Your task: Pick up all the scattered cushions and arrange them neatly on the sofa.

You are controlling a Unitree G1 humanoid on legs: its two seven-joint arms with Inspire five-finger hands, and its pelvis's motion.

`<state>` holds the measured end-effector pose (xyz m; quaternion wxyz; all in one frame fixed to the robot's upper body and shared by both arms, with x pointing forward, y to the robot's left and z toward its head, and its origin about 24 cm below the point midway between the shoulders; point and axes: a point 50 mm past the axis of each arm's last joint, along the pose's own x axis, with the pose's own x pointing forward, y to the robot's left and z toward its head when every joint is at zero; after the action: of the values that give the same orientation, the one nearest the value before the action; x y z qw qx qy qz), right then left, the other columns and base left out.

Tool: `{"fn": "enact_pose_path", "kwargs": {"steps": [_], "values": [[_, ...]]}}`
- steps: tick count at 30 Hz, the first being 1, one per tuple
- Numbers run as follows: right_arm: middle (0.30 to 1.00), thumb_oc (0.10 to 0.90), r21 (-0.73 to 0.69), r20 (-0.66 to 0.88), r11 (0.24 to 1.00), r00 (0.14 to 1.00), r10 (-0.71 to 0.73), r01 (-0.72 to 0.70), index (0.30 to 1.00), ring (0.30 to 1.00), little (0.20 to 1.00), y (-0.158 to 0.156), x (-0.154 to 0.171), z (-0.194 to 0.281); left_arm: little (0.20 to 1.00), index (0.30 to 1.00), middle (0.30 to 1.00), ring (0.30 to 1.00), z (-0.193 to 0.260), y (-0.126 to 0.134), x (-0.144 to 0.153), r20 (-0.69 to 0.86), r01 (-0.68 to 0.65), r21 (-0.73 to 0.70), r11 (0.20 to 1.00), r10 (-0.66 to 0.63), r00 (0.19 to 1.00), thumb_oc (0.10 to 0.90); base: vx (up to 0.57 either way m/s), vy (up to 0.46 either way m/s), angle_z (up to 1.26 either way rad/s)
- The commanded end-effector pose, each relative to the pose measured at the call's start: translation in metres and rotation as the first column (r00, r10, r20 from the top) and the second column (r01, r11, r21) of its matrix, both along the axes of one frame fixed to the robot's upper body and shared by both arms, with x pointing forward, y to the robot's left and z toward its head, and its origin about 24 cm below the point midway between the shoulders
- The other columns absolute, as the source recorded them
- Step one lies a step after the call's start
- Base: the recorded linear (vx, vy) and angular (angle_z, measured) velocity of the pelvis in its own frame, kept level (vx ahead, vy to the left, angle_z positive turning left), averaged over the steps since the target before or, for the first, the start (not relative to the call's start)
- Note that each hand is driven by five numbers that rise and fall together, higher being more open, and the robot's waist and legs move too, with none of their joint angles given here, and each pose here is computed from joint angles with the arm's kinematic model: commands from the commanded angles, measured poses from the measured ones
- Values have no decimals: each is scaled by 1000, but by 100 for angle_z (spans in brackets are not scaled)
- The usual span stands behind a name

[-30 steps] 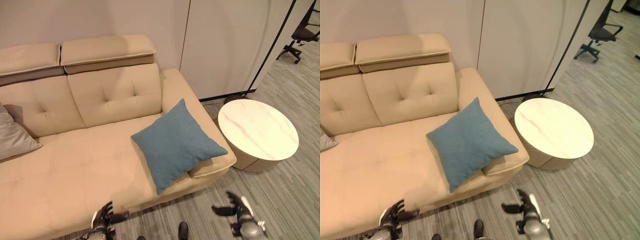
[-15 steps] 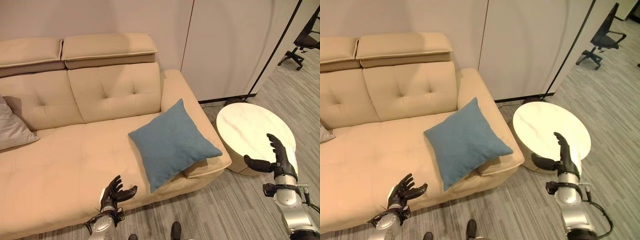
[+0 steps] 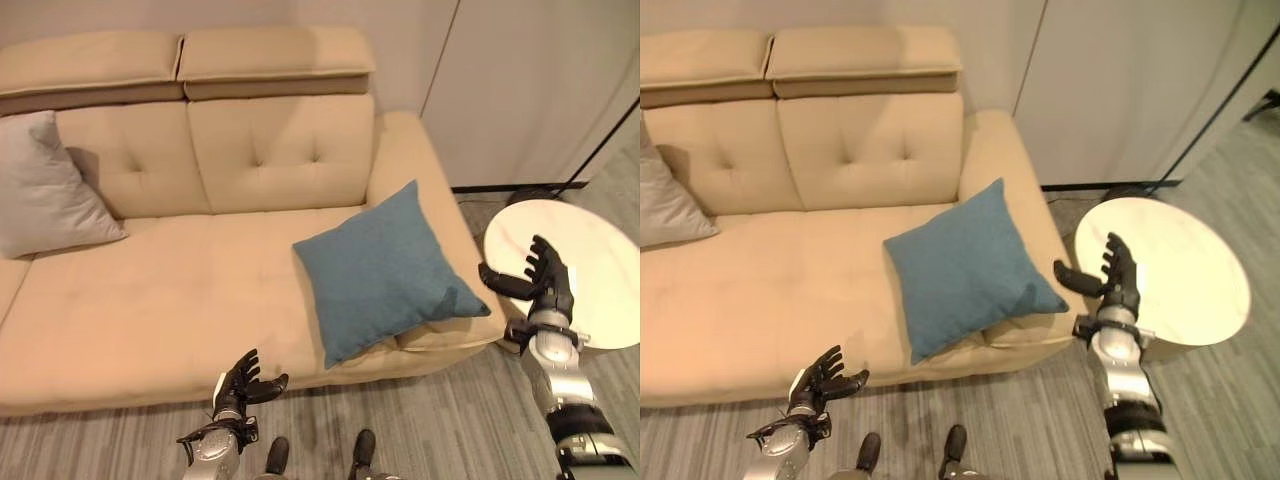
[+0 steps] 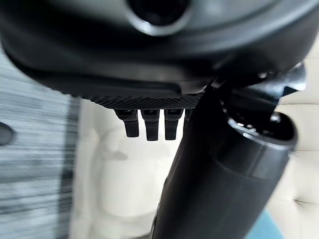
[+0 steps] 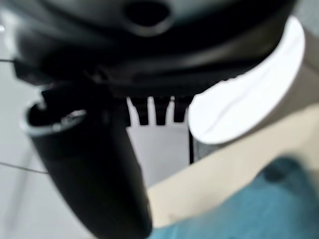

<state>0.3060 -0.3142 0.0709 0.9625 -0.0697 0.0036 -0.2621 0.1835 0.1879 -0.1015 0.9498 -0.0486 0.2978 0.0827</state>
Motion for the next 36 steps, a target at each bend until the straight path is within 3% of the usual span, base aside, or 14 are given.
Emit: {"fn": "enact_pose_path", "kwargs": {"steps": [1, 12, 21, 29, 36], "values": [[900, 800, -72, 214, 997, 977, 23, -8, 900, 900, 900, -2, 17, 54, 900, 900, 900, 900, 31, 10, 37, 194, 5, 17, 1000, -8, 981, 800, -32, 1, 6], [900, 800, -135, 117, 989, 990, 83, -67, 900, 900, 900, 15, 43, 57, 900, 900, 900, 900, 52, 5, 61, 304, -14, -15, 1000, 18, 952, 800, -27, 0, 8], [900, 800, -153, 102, 962, 964, 244, -227, 900, 900, 900, 67, 53, 45, 900, 900, 900, 900, 124, -12, 129, 551, -34, -30, 999, 45, 834, 800, -23, -13, 4], [900, 800, -215, 142, 928, 930, 339, -305, 900, 900, 900, 93, 67, 70, 900, 900, 900, 900, 164, -17, 165, 620, -55, 6, 998, 39, 783, 800, -32, -1, -14], [900, 800, -252, 285, 890, 850, 443, -379, 900, 900, 900, 137, 79, 117, 900, 900, 900, 900, 189, -34, 191, 628, -47, 26, 999, 20, 778, 800, -32, 13, -16]]}}
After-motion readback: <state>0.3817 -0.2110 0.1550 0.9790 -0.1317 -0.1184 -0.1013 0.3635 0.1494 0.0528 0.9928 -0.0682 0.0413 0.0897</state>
